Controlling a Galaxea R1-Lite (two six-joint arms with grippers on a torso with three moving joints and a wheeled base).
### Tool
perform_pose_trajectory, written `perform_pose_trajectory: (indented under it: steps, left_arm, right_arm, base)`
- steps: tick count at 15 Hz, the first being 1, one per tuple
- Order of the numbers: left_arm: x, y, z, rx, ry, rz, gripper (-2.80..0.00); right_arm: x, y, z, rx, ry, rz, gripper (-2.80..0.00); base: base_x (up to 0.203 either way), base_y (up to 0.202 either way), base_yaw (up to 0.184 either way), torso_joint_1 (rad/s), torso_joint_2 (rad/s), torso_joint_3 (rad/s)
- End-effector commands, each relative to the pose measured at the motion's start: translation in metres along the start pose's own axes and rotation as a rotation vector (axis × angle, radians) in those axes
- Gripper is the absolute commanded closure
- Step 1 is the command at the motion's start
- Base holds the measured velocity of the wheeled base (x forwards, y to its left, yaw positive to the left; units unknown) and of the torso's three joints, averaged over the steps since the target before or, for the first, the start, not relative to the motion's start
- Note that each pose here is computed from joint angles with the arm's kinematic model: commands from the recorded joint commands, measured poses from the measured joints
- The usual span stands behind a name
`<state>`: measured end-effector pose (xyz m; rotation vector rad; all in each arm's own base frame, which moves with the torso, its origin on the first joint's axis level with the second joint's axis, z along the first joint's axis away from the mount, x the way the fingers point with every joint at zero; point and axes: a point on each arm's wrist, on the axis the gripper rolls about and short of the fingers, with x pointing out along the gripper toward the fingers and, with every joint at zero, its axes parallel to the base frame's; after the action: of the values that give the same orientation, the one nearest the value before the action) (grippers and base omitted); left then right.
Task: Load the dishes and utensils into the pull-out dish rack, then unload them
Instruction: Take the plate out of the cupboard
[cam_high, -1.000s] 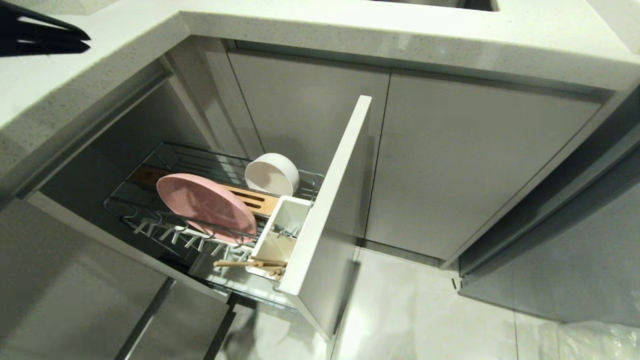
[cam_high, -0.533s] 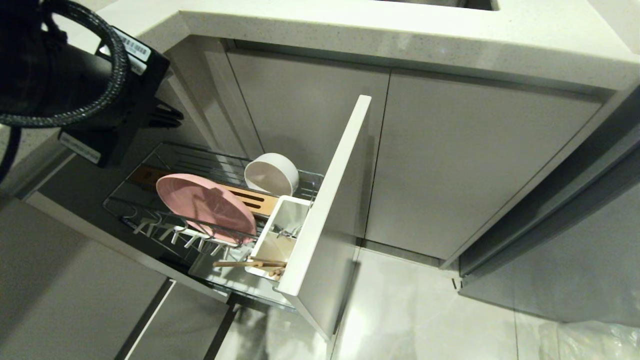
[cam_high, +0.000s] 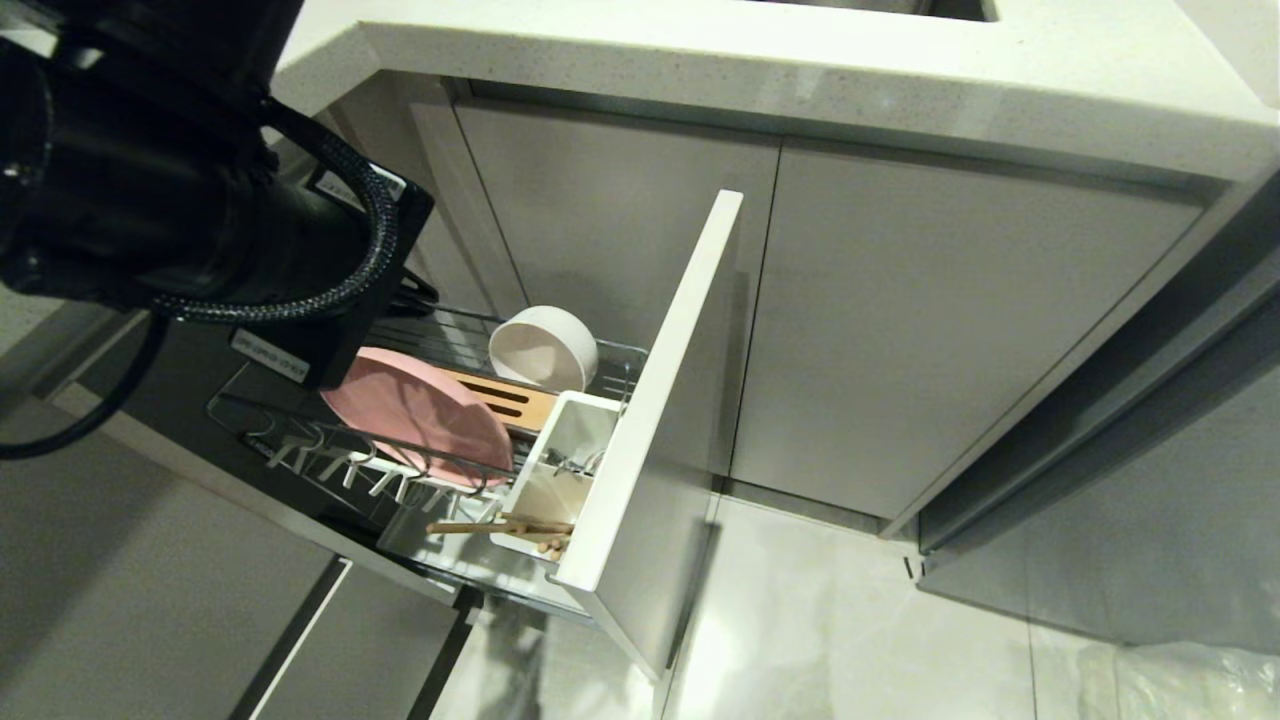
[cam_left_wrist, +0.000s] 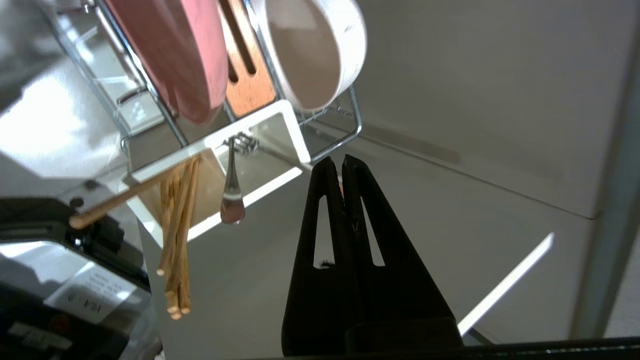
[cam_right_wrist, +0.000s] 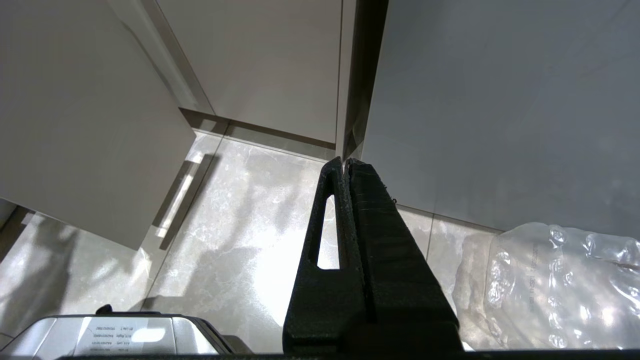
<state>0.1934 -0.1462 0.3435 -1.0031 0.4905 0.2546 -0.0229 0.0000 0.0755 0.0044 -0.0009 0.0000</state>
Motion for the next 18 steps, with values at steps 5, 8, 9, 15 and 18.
perform_pose_trajectory:
  steps: [5, 8, 9, 15, 18]
  left_arm:
    - [0.008, 0.006, -0.006, -0.016, -0.002, 0.045, 0.0]
    - [0.011, 0.006, -0.008, -0.026, 0.004, 0.047, 0.0]
    - [0.012, 0.006, -0.009, -0.024, 0.006, 0.051, 0.0]
    - [0.025, 0.021, -0.006, 0.002, -0.018, 0.149, -2.8]
    - [0.037, 0.029, 0.001, -0.005, -0.041, 0.212, -2.8]
  right_arm:
    - [0.0, 0.0, 0.0, 0.0, 0.001, 0.0, 0.0]
    - [0.0, 0.0, 0.0, 0.0, 0.001, 0.0, 0.0]
    - [0.0, 0.0, 0.0, 0.0, 0.001, 0.0, 0.0]
    - [0.0, 0.0, 0.0, 0.0, 0.001, 0.0, 0.0]
    - [0.0, 0.0, 0.0, 0.0, 0.001, 0.0, 0.0]
  base:
    - [0.0, 0.0, 0.0, 0.0, 0.0, 0.0]
    - [0.0, 0.0, 0.0, 0.0, 0.0, 0.0]
    - [0.0, 0.0, 0.0, 0.0, 0.0, 0.0]
    - [0.0, 0.0, 0.0, 0.0, 0.0, 0.0]
    - [0.0, 0.0, 0.0, 0.0, 0.0, 0.0]
